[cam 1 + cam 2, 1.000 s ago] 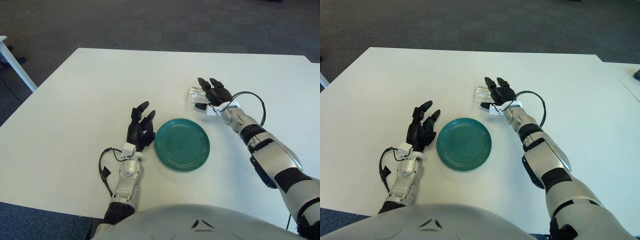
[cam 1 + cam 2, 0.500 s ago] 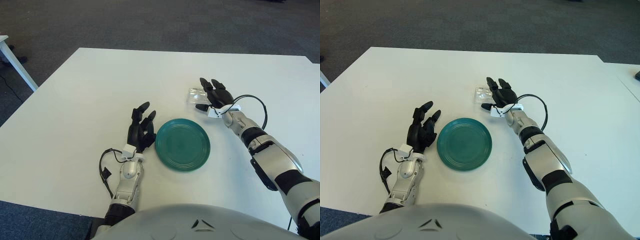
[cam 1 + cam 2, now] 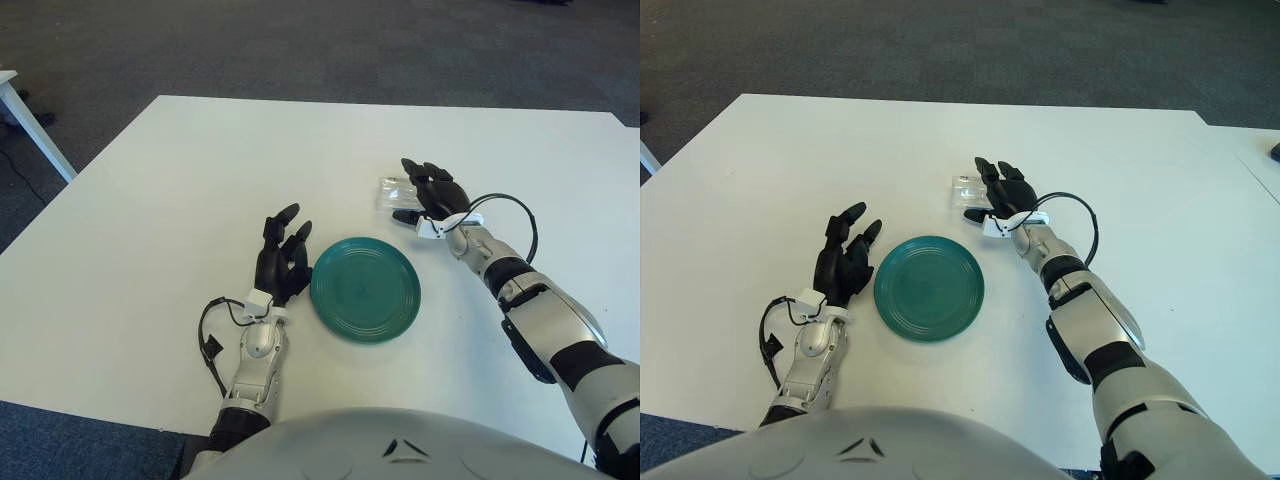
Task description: Put the bottle into the plate.
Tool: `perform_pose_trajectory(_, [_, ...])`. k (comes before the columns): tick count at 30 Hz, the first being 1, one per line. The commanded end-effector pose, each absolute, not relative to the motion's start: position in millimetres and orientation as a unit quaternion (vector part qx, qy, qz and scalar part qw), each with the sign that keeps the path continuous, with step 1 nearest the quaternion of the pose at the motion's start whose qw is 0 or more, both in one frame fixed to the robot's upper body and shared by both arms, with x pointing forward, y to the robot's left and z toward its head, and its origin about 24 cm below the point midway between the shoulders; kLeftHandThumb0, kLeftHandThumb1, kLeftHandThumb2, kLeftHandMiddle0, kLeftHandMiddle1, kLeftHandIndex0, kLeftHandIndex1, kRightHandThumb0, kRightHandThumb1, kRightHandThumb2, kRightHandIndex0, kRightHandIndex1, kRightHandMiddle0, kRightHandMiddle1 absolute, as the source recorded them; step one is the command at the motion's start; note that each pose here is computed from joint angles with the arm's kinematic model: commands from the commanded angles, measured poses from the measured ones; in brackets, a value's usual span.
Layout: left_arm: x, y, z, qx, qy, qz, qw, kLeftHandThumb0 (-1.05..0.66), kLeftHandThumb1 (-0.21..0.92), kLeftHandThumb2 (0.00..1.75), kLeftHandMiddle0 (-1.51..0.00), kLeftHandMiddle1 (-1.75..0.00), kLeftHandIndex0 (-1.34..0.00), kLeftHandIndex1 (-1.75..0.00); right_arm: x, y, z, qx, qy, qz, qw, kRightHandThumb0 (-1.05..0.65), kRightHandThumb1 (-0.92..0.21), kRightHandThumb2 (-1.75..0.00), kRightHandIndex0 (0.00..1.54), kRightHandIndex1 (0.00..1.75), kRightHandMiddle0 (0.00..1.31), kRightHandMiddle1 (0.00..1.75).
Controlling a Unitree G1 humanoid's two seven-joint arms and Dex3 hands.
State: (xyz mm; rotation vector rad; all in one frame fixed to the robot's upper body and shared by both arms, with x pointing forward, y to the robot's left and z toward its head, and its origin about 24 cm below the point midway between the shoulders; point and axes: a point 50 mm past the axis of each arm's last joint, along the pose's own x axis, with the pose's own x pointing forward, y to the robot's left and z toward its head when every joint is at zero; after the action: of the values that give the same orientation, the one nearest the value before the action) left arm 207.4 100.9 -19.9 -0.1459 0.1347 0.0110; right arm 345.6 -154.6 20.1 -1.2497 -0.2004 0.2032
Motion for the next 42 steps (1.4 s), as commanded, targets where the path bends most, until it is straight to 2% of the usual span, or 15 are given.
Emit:
perform_pose_trajectory(1, [194.9, 88.7, -34.5, -0.102, 0.116, 0.021, 0.988, -0.88, 0.92, 0.69, -0.62, -0.02, -0.14, -0.79, 340.6, -163.2, 11.9, -0.580, -0.071, 0.085, 0.807, -0.96, -0.92, -0.32, 0.47, 0.05, 0.09, 0.82])
perform_pose_trajectory(5, [194.7, 87.8, -34.0, -0.102, 0.116, 0.021, 0.988, -0.89, 0.92, 0.69, -0.61, -0.02, -0.15, -0.79, 340.8, -164.2, 12.6, -0.576, -0.073, 0.081, 0.810, -0.95, -0.92, -0.30, 0.54, 0.08, 0.11, 0.90])
perform_pose_trajectory(15, [193.9, 85.1, -32.3, -0.110, 0.115, 0.021, 0.987, -0.87, 0.92, 0.69, -0.60, -0.01, -0.15, -0.78, 341.3, -166.6, 14.0, -0.568, -0.073, 0.076, 0.817, -0.93, -0.92, -0.29, 0.61, 0.13, 0.14, 0.95])
perform_pose_trajectory(17, [193.8, 84.7, -31.9, -0.114, 0.114, 0.022, 0.987, -0.87, 0.92, 0.69, -0.60, -0.01, -0.15, -0.79, 341.4, -167.0, 14.3, -0.566, -0.073, 0.075, 0.818, -0.93, -0.92, -0.30, 0.59, 0.22, 0.14, 0.97])
perform_pose_trajectory(20, [193.7, 84.1, -31.4, -0.117, 0.113, 0.023, 0.986, -0.86, 0.92, 0.68, -0.61, -0.01, -0.16, -0.79, 341.4, -167.9, 14.9, -0.562, -0.074, 0.071, 0.821, -0.93, -0.92, -0.31, 0.46, 0.57, 0.14, 1.07])
perform_pose_trajectory(23, [193.8, 83.3, -30.6, -0.120, 0.113, 0.023, 0.986, -0.85, 0.92, 0.67, -0.62, -0.02, -0.16, -0.79, 341.4, -168.8, 15.9, -0.554, -0.076, 0.062, 0.826, -0.91, -0.92, -0.32, 0.40, 0.79, 0.15, 1.20])
perform_pose_trajectory(26, [193.6, 81.9, -30.2, -0.124, 0.115, 0.022, 0.985, -0.84, 0.92, 0.67, -0.63, -0.02, -0.16, -0.79, 341.8, -169.7, 17.0, -0.550, -0.077, 0.055, 0.830, -0.88, -0.92, -0.32, 0.38, 0.98, 0.17, 1.34])
perform_pose_trajectory(30, [193.8, 81.9, -30.0, -0.128, 0.116, 0.024, 0.985, -0.83, 0.92, 0.66, -0.64, -0.02, -0.16, -0.79, 342.3, -170.1, 17.9, -0.548, -0.078, 0.052, 0.831, -0.83, -0.92, -0.30, 0.37, 1.14, 0.19, 1.44])
perform_pose_trajectory(34, [193.5, 81.1, -30.4, -0.134, 0.117, 0.024, 0.984, -0.84, 0.92, 0.66, -0.64, -0.02, -0.17, -0.79, 342.4, -170.9, 19.0, -0.547, -0.083, 0.048, 0.832, -0.73, -0.92, -0.26, 0.42, 1.38, 0.26, 1.61])
perform_pose_trajectory(35, [193.4, 80.9, -30.4, -0.134, 0.117, 0.024, 0.984, -0.84, 0.92, 0.66, -0.64, -0.02, -0.17, -0.79, 342.4, -171.1, 19.4, -0.548, -0.086, 0.047, 0.831, -0.66, -0.89, -0.32, 0.43, 1.42, 0.29, 1.60])
perform_pose_trajectory(37, [193.3, 80.7, -30.3, -0.133, 0.117, 0.025, 0.984, -0.84, 0.92, 0.67, -0.63, -0.02, -0.16, -0.79, 342.4, -171.4, 19.8, -0.550, -0.089, 0.045, 0.829, -0.50, -0.78, -0.55, 0.46, 1.53, 0.38, 1.60])
perform_pose_trajectory(40, [193.2, 79.8, -30.1, -0.129, 0.115, 0.025, 0.985, -0.85, 0.92, 0.67, -0.63, -0.01, -0.16, -0.78, 342.2, -172.5, 21.7, -0.552, -0.100, 0.040, 0.827, -0.44, -0.68, -0.73, 0.51, 1.66, 0.43, 1.63])
perform_pose_trajectory(42, [193.2, 79.0, -29.7, -0.129, 0.115, 0.025, 0.985, -0.85, 0.92, 0.67, -0.63, -0.01, -0.16, -0.78, 341.9, -173.1, 22.4, -0.552, -0.105, 0.038, 0.827, -0.42, -0.65, -0.79, 0.53, 1.70, 0.44, 1.64])
